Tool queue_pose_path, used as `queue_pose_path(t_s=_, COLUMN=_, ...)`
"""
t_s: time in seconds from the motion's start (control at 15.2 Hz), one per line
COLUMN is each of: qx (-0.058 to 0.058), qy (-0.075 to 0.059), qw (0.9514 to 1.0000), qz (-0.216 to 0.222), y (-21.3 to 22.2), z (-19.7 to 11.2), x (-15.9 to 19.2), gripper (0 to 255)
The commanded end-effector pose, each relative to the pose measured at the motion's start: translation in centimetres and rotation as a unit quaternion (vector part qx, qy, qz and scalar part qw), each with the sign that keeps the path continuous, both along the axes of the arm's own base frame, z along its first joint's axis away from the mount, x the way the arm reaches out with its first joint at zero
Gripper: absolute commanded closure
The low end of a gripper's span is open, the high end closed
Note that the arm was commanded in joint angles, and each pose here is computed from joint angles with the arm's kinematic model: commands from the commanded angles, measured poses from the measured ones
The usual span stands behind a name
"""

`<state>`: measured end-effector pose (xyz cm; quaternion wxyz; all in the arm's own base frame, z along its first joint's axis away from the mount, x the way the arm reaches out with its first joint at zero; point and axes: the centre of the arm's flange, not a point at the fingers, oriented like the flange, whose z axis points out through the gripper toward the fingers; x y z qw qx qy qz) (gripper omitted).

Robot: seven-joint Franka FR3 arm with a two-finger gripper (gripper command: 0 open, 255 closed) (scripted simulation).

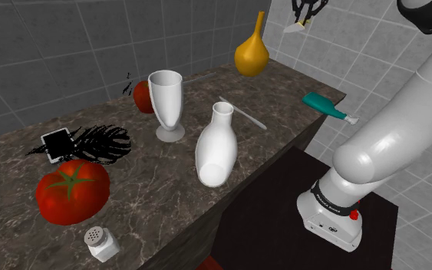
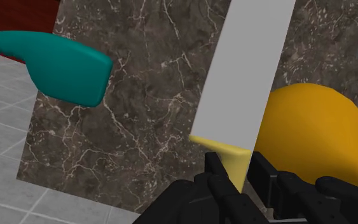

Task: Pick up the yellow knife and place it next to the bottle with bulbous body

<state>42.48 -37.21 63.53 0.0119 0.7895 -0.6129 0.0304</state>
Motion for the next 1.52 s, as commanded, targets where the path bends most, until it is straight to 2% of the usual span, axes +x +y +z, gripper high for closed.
queue_pose_path(t_s=0.0, qx=0.000, qy=0.000, qw=1.0000, qz=0.000, y=0.0, z=1.1, x=-0.1, gripper=255)
queue_pose_path(t_s=0.26, qx=0.000, qy=0.000, qw=1.0000, qz=0.000, y=0.0, z=3.0, x=-0.1, gripper=255)
queue_pose_path(t_s=1.45, qx=0.000, qy=0.000, qw=1.0000, qz=0.000, y=23.6, z=3.0, x=3.2, gripper=255)
